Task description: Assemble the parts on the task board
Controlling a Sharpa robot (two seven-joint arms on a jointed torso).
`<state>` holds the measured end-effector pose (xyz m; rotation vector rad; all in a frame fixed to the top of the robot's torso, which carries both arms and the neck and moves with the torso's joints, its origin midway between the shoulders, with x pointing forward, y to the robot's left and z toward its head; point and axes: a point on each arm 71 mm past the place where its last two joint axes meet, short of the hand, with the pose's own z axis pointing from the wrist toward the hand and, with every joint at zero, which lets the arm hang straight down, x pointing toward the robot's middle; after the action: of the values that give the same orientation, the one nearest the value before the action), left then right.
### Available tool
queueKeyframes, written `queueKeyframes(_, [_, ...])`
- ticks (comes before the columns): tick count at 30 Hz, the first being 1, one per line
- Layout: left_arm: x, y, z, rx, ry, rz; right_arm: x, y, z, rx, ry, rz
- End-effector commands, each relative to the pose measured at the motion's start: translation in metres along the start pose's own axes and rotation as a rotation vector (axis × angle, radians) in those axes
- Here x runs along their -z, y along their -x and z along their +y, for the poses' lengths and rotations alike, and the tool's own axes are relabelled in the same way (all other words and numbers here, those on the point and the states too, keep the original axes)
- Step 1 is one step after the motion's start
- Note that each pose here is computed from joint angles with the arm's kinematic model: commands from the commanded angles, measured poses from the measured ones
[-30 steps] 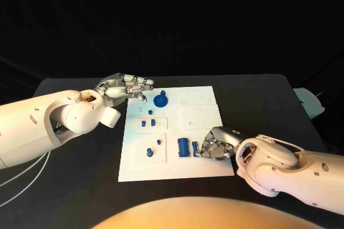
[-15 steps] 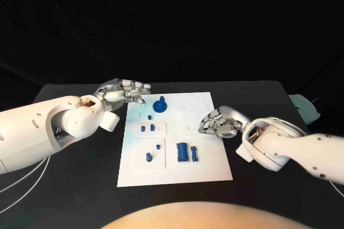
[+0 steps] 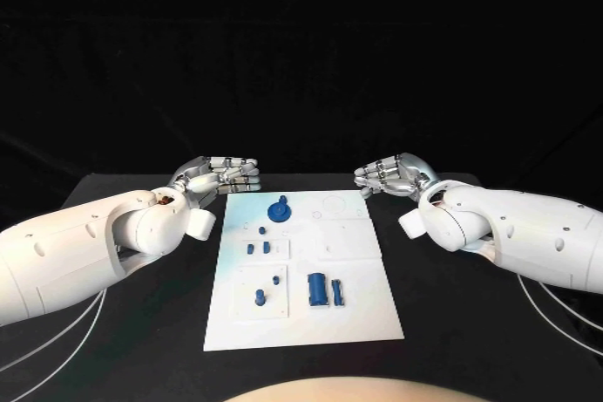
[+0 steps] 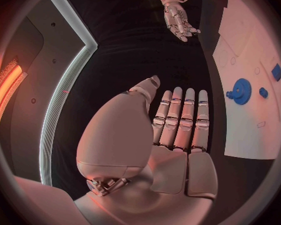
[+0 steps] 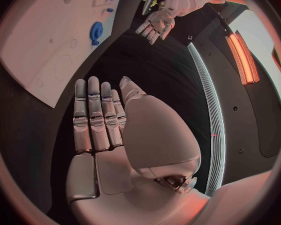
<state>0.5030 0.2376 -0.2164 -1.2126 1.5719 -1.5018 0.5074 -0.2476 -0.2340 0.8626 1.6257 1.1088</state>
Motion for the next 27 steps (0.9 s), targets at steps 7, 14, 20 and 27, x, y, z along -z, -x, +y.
queueKeyframes(7, [-0.0204, 0.0104, 0.0062, 0.079, -0.083, -0.196, -0.025, 0.007, 0.001, -0.179, 0.071, -0.019])
queueKeyframes(14, [-0.0289, 0.0062, 0.0102, 0.084, -0.090, -0.228, -0.030, 0.005, 0.002, -0.196, 0.080, -0.024])
queueKeyframes(20, [-0.0318, 0.0023, 0.0115, 0.083, -0.095, -0.236, -0.031, 0.004, 0.003, -0.198, 0.084, -0.025])
queueKeyframes(27, [-0.0337, -0.0012, 0.0143, 0.079, -0.072, -0.217, -0.032, 0.003, 0.002, -0.182, 0.066, -0.037])
